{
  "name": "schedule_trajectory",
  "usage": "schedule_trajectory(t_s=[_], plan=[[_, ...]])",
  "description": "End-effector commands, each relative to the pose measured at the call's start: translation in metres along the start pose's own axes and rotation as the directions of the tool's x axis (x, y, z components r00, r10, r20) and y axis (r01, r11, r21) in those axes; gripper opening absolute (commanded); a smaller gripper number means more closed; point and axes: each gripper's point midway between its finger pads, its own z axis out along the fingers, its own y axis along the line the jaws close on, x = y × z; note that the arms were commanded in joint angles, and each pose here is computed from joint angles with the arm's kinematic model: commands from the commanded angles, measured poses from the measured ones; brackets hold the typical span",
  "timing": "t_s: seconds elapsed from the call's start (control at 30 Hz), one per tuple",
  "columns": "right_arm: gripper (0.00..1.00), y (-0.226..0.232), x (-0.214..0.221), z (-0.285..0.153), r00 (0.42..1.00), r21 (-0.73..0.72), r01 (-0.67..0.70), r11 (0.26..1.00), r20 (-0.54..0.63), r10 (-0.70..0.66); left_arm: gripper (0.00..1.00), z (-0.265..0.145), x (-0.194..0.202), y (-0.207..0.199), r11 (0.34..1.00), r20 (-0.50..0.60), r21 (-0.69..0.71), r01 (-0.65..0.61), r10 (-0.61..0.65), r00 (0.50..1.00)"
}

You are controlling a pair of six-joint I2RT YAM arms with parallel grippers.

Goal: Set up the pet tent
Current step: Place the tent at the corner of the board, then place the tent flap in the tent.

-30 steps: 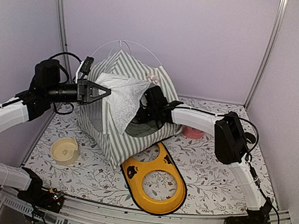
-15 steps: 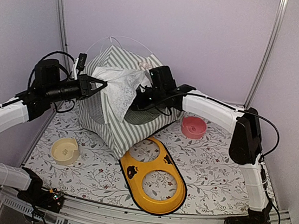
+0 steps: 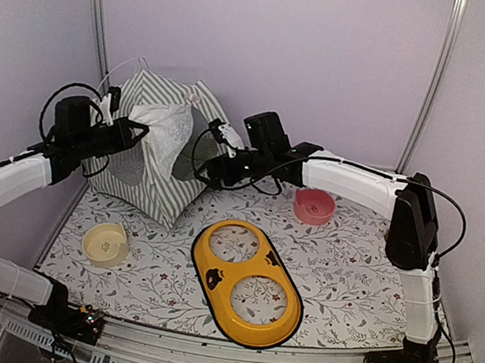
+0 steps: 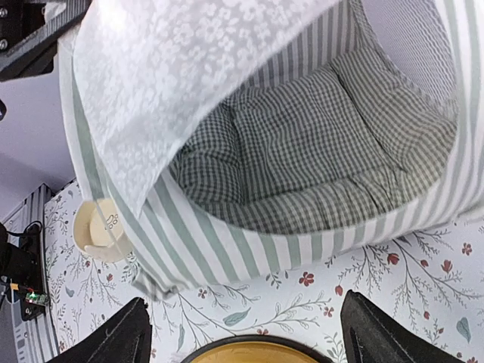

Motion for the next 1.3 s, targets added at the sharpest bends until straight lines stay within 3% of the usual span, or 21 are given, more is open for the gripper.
schedule_trajectory(t_s=[0.0, 0.37, 0.7, 0.9, 1.07, 1.1, 1.17, 1.23, 1.27], plan=[[0.88, -0.007, -0.028, -0.036, 0.997, 0.080, -0.026, 0.996, 0.076, 0.020, 0.00, 0.004, -0.018, 0.013, 0.994, 0.011, 0.018, -0.103, 0.103, 0.995], [0.88, -0.062, 0.006, -0.061, 0.989, 0.239, -0.150, 0.959, 0.050, 0.142, 0.00, 0.004, 0.020, 0.018, 0.971, -0.158, 0.224, -0.087, 0.124, 0.980], [0.87, -0.059, 0.026, -0.051, 0.984, 0.202, -0.176, 0.964, 0.011, 0.177, 0.00, -0.014, 0.041, 0.028, 0.983, -0.202, 0.144, -0.114, 0.142, 0.969], [0.87, -0.069, 0.040, -0.051, 0.982, 0.248, -0.182, 0.952, -0.007, 0.190, 0.00, -0.023, 0.058, 0.004, 0.958, -0.240, 0.254, -0.133, 0.195, 0.951], [0.87, -0.068, 0.043, -0.056, 0.981, 0.255, -0.185, 0.949, -0.009, 0.193, 0.00, -0.019, 0.069, 0.007, 0.971, -0.279, 0.202, -0.127, 0.181, 0.943], [0.87, -0.066, 0.042, -0.057, 0.981, 0.245, -0.188, 0.951, -0.007, 0.195, 0.02, -0.019, 0.067, 0.009, 0.978, -0.270, 0.167, -0.129, 0.171, 0.948], [0.87, -0.064, 0.046, -0.058, 0.979, 0.237, -0.195, 0.952, -0.013, 0.203, 0.19, -0.022, 0.061, 0.013, 0.986, -0.242, 0.088, -0.140, 0.157, 0.957], [0.87, -0.063, 0.049, -0.060, 0.978, 0.238, -0.196, 0.951, -0.018, 0.206, 0.29, -0.028, 0.052, 0.011, 0.987, -0.198, 0.047, -0.151, 0.158, 0.967], [0.87, -0.063, 0.049, -0.061, 0.978, 0.241, -0.196, 0.951, -0.016, 0.206, 0.40, -0.031, 0.049, 0.009, 0.987, -0.182, 0.039, -0.155, 0.159, 0.970]])
